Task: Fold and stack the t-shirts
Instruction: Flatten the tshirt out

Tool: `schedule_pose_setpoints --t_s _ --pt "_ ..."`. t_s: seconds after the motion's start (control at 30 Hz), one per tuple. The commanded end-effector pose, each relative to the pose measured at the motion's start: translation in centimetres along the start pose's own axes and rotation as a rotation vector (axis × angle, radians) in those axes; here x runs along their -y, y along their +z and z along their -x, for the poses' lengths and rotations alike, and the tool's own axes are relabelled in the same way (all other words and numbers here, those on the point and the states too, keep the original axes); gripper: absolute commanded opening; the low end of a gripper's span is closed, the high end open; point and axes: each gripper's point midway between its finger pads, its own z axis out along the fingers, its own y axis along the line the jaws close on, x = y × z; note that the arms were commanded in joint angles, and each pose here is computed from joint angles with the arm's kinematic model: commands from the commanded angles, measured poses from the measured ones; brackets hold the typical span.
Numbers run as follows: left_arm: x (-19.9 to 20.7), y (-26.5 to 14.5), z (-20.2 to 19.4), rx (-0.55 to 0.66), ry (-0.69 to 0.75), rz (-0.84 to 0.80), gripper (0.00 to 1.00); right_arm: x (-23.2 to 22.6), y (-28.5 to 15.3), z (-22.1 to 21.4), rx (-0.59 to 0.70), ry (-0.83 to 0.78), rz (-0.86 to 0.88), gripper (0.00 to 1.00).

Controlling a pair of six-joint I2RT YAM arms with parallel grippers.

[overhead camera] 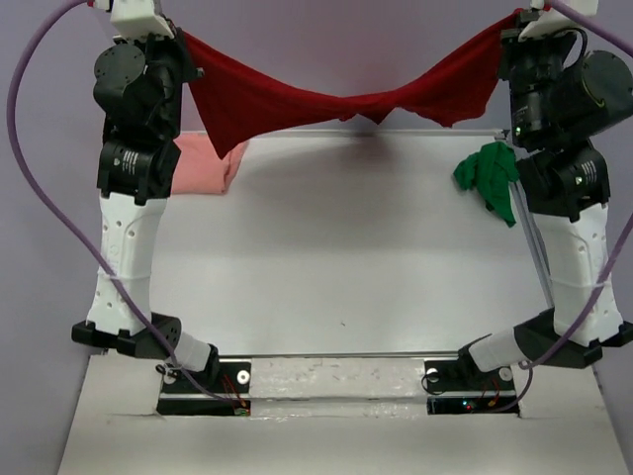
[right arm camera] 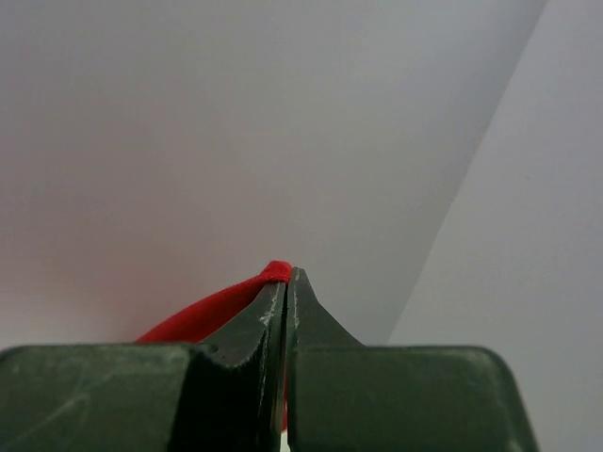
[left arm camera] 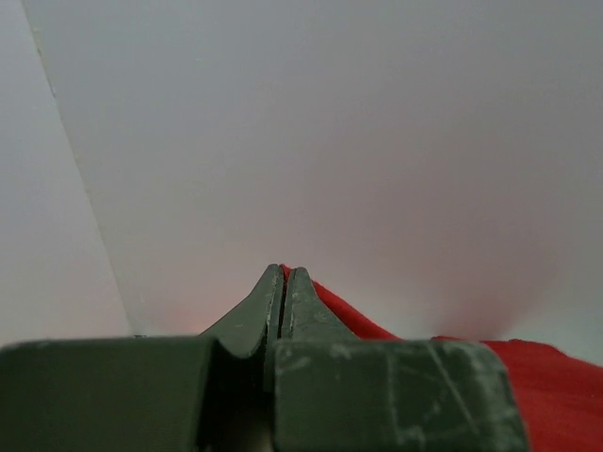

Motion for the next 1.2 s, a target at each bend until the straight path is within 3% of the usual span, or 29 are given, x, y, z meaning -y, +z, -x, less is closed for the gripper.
schedule_pose_setpoints --t_s 0.0,0.23,0.43,0.67,0.7,0.83,0.97,1.17 --pt "0.0 -3.6 3.4 0.084 -0.028 0.008 0.0 0.5 -3.3 4.3 0.081 0.002 -0.061 0.0" --pt "-0.1 -10.7 8.1 0.149 -0.081 -0.015 0.0 3.4 -9.5 9.2 0.128 -0.016 -0.134 0.0" --pt "-1.2 -11.7 8.9 0.161 -0.07 0.017 0.0 4.6 -10.0 9.8 0.133 -0.025 -0.155 0.0" --pt "2.5 -6.4 6.4 0.125 -0.059 -0.029 0.0 -1.2 -6.6 10.2 0.172 -0.074 -0.111 0.0" --pt "3.1 -5.5 5.9 0.117 -0.056 -0.033 0.0 -3.5 -5.3 9.6 0.174 -0.1 -0.091 0.0" --pt "6.0 -1.2 3.3 0.084 -0.046 -0.071 0.0 -4.9 -0.5 6.3 0.131 -0.084 -0.054 0.0" --pt "7.5 3.4 1.5 0.079 -0.031 -0.09 0.0 -5.3 3.4 2.2 0.073 -0.072 -0.039 0.0" --pt "5.2 8.3 -1.1 0.086 -0.027 -0.087 0.0 -2.5 7.6 -2.0 0.046 -0.052 -0.053 0.0"
